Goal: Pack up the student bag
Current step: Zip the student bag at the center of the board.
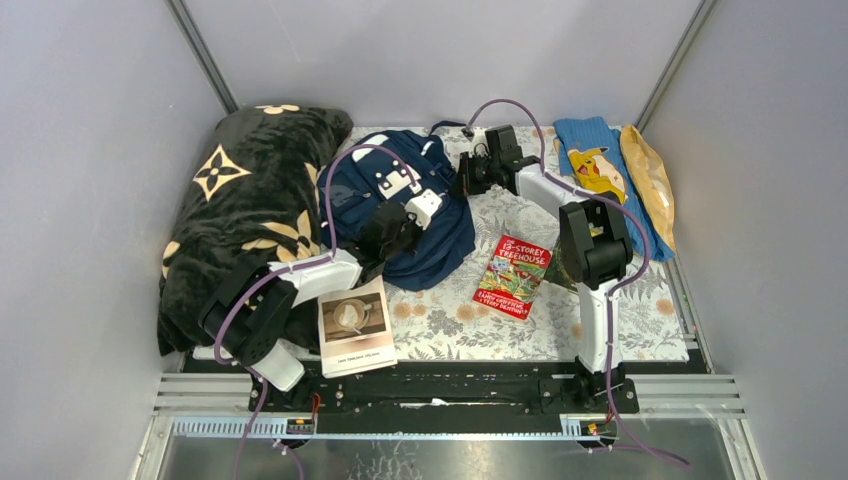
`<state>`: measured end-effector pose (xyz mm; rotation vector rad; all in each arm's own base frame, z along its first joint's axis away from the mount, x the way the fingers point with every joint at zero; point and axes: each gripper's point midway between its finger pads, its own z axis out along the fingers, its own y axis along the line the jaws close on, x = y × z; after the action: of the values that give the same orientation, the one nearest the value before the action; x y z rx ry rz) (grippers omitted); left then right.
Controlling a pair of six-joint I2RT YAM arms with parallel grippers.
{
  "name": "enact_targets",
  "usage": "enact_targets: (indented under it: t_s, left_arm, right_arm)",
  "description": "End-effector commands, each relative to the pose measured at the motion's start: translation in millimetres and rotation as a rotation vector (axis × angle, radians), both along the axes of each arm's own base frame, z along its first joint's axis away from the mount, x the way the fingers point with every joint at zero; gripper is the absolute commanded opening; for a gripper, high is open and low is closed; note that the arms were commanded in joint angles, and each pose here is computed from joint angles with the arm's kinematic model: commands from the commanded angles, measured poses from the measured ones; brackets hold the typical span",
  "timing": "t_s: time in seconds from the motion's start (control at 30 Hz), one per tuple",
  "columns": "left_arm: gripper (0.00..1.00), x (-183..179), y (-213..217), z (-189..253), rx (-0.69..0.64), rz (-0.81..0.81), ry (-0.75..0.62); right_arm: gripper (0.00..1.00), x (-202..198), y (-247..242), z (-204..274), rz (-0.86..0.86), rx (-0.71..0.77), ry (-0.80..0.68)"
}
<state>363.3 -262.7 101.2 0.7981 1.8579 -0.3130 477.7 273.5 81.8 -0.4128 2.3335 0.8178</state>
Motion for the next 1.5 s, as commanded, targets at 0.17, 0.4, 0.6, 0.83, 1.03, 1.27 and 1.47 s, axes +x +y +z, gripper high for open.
enact_targets:
  t_s: [0.17, 0.4, 0.6, 0.83, 1.03, 1.27, 1.47]
  left_arm:
    - [0.0, -7, -32, 25, -0.092, -0.124, -0.068]
    - [0.0, -42, -49, 25, -0.108, -0.34, -0.038]
    - [0.0, -53, -56, 23, -0.128, -0.407, -0.02]
    - [0.0, -38, -65, 24, -0.125, -0.391, 0.004]
    - [0.0, 13, -76, 57, -0.226, -0.233, 0.072]
    - [0.0, 74, -72, 89, -0.452, -0.123, 0.393]
    - [0.0, 97, -39, 107, -0.554, -0.04, 0.499]
  right_arm:
    - [0.0, 30, 15, 72, 0.069, 0.163, -0.226]
    - [0.0, 40, 5, 64, -0.005, 0.112, -0.258]
    - [0.0, 77, 5, 59, -0.142, 0.145, -0.277]
    - [0.0, 97, 8, 76, -0.25, 0.245, -0.279]
    - [0.64, 89, -32, 131, -0.401, 0.144, -0.353]
    - [0.88, 41, -163, 135, -0.799, -0.018, -0.333]
    - [0.88, -13, -172, 106, -0.808, 0.071, -0.153]
